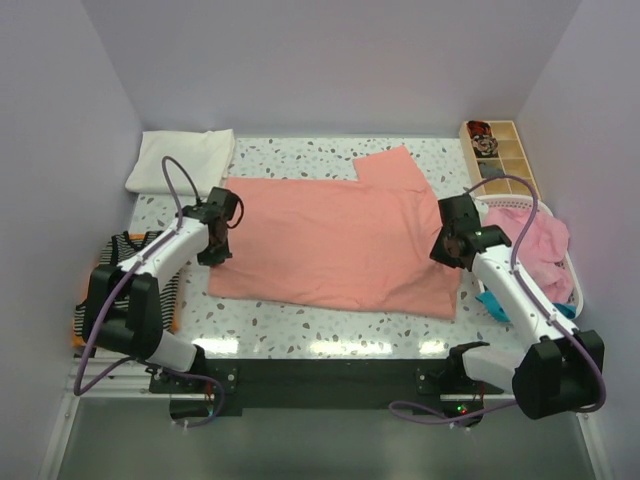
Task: Fold and stack the t-shirts
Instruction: Fold the flattened tshirt in 1/3 of the way
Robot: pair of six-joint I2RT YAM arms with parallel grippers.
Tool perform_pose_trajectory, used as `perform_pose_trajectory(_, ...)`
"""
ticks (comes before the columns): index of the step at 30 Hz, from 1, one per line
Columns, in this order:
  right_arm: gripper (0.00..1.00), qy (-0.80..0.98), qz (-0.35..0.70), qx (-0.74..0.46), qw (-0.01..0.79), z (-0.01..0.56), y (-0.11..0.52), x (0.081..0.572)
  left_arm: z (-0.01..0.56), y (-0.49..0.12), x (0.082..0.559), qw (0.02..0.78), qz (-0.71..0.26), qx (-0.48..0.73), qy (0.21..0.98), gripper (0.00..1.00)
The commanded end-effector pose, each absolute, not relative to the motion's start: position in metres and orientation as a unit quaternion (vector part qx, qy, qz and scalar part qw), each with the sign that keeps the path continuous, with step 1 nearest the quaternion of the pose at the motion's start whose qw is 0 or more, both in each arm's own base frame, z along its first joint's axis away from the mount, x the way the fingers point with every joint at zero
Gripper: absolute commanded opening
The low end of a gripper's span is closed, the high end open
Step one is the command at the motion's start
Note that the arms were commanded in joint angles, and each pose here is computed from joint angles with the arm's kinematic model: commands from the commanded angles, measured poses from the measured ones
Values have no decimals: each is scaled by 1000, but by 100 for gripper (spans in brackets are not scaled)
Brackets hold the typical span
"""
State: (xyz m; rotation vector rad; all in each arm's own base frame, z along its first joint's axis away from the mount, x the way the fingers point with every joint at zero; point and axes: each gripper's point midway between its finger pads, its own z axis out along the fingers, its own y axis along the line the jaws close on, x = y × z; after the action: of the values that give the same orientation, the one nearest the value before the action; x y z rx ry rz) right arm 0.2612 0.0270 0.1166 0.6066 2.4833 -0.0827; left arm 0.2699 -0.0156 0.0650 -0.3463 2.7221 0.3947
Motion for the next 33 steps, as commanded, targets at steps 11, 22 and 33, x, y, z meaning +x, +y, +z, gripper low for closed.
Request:
perform_pose_trajectory(11,0,904,-87,242,343,132,2,304,66,4,268,191,160,-137,959,0)
perform_pose_trajectory(22,0,904,-48,215,367,138,19,345,59,8,267,179,171,-136,959,0)
perform_pose_trajectory(33,0,917,-63,204,338,110,19,352,65,12,269,200,177,-150,952,0)
